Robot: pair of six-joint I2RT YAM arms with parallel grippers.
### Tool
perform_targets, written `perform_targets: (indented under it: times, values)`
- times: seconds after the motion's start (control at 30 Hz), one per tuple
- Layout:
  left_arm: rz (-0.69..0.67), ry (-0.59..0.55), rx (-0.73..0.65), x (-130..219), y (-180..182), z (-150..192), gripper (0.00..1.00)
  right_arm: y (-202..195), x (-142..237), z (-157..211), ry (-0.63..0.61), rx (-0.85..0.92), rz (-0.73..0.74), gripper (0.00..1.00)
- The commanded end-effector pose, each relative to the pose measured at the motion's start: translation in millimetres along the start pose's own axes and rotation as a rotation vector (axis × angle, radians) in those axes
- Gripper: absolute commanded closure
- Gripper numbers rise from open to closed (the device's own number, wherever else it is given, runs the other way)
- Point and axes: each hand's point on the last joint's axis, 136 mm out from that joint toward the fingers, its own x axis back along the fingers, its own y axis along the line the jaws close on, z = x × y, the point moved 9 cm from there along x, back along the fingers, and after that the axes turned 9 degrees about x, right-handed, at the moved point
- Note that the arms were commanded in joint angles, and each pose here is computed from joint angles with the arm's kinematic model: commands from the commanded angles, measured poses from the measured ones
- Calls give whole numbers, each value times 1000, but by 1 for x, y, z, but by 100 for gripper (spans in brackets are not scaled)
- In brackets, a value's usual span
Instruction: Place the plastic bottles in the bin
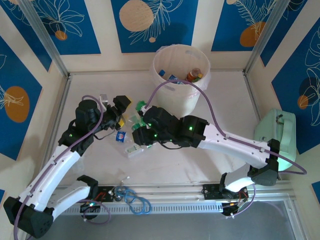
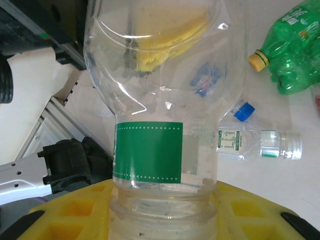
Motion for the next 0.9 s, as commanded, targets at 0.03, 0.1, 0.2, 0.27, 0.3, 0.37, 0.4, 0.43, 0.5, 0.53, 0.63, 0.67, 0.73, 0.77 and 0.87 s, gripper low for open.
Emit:
perform_targets:
  times: [0.03, 0.1, 0.2, 0.27, 0.3, 0.37, 0.4, 0.43, 0.5, 0.53, 0.63, 0.67, 0.73, 0.77, 0.87]
  values:
    - [-11, -34, -97, 18, -13, -1, 0, -10, 32, -12, -94, -41, 39, 75]
    - [-53, -64, -152, 27, -16, -1, 0, -15, 41, -16, -111, -58, 53, 76]
    - [-157, -124, -269, 45, -18, -1, 0, -26, 58, -25, -128, -92, 96, 76]
    - [-213, -159, -331, 56, -16, -1, 0, -36, 70, -35, -138, -124, 129, 76]
    - [-235, -167, -355, 60, -14, -1, 0, -41, 75, -39, -140, -143, 142, 76]
    - [-276, -181, -394, 68, -9, 0, 0, -57, 85, -50, -152, -193, 162, 76]
    - [-295, -187, -405, 71, -6, 1, 0, -64, 89, -55, -160, -214, 161, 76]
    - [-316, -193, -413, 74, -2, 1, 0, -72, 92, -61, -166, -236, 163, 76]
    - [-352, -205, -419, 79, 6, 2, 0, -89, 98, -72, -177, -276, 170, 76]
    - [-368, -209, -418, 81, 11, 3, 0, -98, 100, -78, -179, -296, 171, 76]
    - [-404, -223, -409, 87, 23, 4, 0, -117, 105, -92, -199, -322, 175, 76]
    - [-420, -227, -406, 88, 28, 5, 0, -123, 106, -97, -206, -328, 184, 76]
    - [-452, -232, -401, 90, 35, 5, 0, -137, 107, -105, -208, -349, 203, 76]
    - [-467, -234, -398, 90, 39, 5, 0, -145, 107, -108, -204, -370, 214, 75]
    - [-490, -229, -396, 89, 45, 5, 0, -164, 103, -119, -189, -421, 210, 76]
